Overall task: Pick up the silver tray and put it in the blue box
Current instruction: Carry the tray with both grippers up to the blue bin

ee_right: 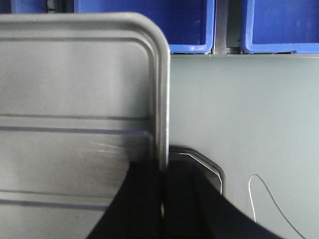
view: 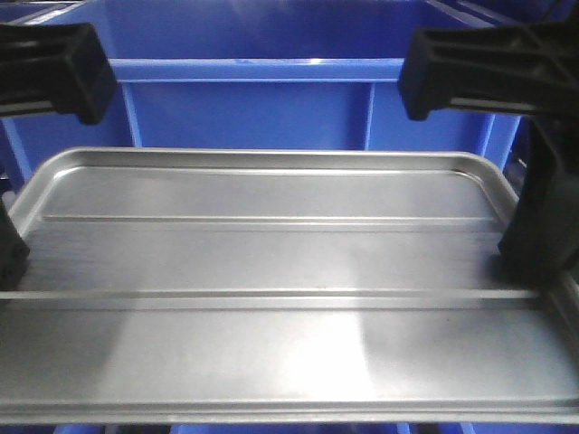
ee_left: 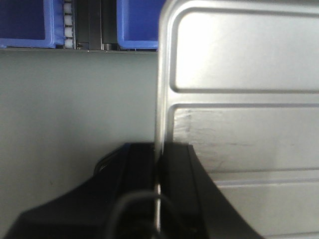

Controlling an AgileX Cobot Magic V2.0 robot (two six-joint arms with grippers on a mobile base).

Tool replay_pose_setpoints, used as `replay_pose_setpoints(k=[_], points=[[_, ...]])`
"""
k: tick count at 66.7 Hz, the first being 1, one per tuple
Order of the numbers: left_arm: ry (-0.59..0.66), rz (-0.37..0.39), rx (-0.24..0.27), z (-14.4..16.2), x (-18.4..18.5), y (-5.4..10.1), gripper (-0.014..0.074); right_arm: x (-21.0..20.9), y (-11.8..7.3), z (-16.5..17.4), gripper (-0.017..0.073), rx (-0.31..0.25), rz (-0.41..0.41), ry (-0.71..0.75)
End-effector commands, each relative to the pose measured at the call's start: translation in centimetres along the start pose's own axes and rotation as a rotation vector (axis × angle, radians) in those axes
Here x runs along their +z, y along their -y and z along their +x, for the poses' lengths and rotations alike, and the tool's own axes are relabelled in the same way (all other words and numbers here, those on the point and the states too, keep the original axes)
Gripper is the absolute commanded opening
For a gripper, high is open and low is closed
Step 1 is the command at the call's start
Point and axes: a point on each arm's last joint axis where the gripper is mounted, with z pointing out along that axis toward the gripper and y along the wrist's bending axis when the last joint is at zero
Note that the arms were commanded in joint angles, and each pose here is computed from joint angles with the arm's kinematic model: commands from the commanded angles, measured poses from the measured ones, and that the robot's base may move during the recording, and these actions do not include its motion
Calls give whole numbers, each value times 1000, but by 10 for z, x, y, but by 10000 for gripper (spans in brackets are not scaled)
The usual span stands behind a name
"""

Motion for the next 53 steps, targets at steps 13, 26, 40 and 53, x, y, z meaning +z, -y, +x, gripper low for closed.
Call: replay_pose_setpoints(k=[13,26,40,53], points=[[54,58,-4,-7,-12,3,-6,-11,-4,-8,54,-12,-57,64],[54,58,-4,-7,-12,3,-6,-11,-4,-8,54,-12,-57,64],[54,58,-4,-7,-12,3,-6,-11,-4,-8,54,-12,-57,64],[54,58,-4,-7,-12,3,-6,-11,-4,-8,54,-12,-57,64]])
